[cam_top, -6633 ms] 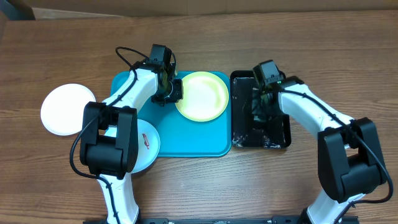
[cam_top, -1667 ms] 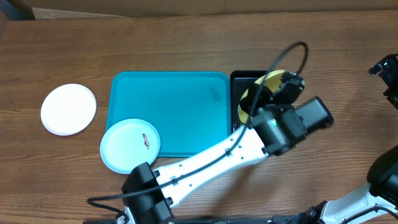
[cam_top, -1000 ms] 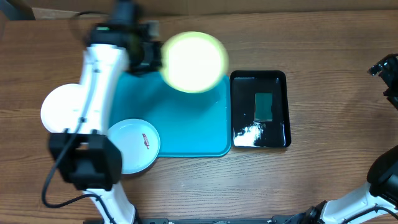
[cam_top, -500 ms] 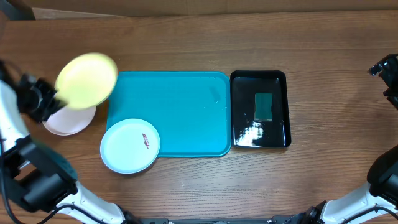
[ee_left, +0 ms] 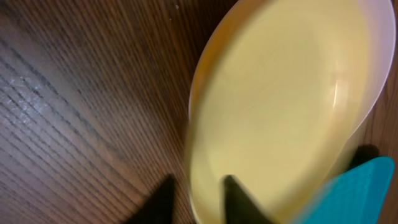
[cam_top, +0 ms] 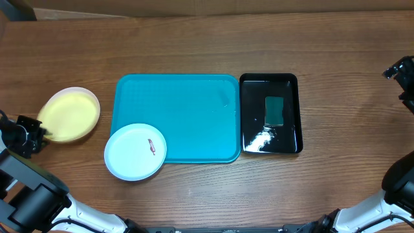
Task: Clean dirty plates on tray and stack at the side
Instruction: 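Carry the yellow plate left and stack it on the white plate, then grip the pale blue plate's rim with the left gripper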
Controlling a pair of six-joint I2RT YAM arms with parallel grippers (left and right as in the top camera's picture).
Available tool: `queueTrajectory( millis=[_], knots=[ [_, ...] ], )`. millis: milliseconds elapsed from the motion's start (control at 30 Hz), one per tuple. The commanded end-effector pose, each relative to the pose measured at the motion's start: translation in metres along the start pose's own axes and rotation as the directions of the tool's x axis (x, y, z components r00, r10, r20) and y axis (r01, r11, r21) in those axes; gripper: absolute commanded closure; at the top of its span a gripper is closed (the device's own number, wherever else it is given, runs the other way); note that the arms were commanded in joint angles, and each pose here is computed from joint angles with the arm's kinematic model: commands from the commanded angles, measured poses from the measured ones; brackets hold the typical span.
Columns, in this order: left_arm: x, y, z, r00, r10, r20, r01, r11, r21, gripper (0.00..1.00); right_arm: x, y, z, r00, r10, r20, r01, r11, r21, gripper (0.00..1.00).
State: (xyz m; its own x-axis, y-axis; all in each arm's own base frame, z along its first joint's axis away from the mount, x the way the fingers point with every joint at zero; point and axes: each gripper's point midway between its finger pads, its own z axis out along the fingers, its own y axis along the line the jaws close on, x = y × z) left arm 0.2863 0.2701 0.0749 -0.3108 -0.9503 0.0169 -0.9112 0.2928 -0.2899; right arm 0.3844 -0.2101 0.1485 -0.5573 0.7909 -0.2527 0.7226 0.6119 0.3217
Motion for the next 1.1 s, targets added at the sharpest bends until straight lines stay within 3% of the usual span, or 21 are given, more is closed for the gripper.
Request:
queueTrajectory(
  millis=[0, 100, 333, 600, 700, 767, 800, 867, 1000, 1067],
  knots=[
    [0.008, -0.017, -0.004, 1.0, 0.016, -0.026, -0.014, 0.997, 0.08, 0.0, -0.007, 0.006, -0.007, 1.0, -0.001, 0.026, 0.001, 1.0, -0.016, 0.0],
    [0.023, -0.034, -0.005, 0.996, 0.053, -0.078, -0.041, 0.988, 0.151, 0.0, -0.007, 0.006, -0.007, 1.0, -0.001, 0.026, 0.001, 1.0, -0.016, 0.0],
    [0.078, -0.065, -0.018, 0.963, 0.215, -0.162, -0.192, 0.97, 0.146, 0.06, -0.007, 0.006, -0.007, 1.0, -0.001, 0.026, 0.001, 1.0, -0.016, 0.0],
    [0.147, -0.069, -0.049, 0.89, 0.432, -0.148, -0.449, 0.886, -0.116, 0.12, -0.007, 0.006, -0.007, 1.0, -0.001, 0.026, 0.001, 1.0, -0.016, 0.0],
    [0.168, -0.066, -0.052, 0.853, 0.503, -0.135, -0.521, 0.827, -0.209, 0.64, -0.007, 0.006, -0.007, 1.0, -0.001, 0.026, 0.001, 1.0, -0.016, 0.0],
    [0.184, -0.056, -0.043, 0.844, 0.513, -0.157, -0.536, 0.8, -0.269, 0.85, -0.007, 0.006, -0.007, 1.0, -0.001, 0.026, 0.001, 1.0, -0.016, 0.0],
    [0.188, -0.052, -0.038, 0.843, 0.511, -0.169, -0.538, 0.793, -0.285, 0.9, -0.007, 0.006, -0.007, 1.0, -0.001, 0.026, 0.001, 1.0, -0.016, 0.0],
    [0.198, -0.035, -0.016, 0.849, 0.487, -0.205, -0.528, 0.788, -0.315, 0.89, -0.007, 0.006, -0.007, 1.0, -0.001, 0.026, 0.001, 1.0, -0.016, 0.0],
    [0.206, -0.006, 0.013, 0.859, 0.447, -0.248, -0.51, 0.789, -0.342, 0.68, -0.007, 0.006, -0.007, 1.0, -0.001, 0.026, 0.001, 1.0, -0.016, 0.0],
    [0.208, 0.006, 0.02, 0.866, 0.425, -0.263, -0.497, 0.794, -0.352, 0.65, -0.007, 0.006, -0.007, 1.0, -0.001, 0.026, 0.001, 1.0, -0.016, 0.0]
  ],
)
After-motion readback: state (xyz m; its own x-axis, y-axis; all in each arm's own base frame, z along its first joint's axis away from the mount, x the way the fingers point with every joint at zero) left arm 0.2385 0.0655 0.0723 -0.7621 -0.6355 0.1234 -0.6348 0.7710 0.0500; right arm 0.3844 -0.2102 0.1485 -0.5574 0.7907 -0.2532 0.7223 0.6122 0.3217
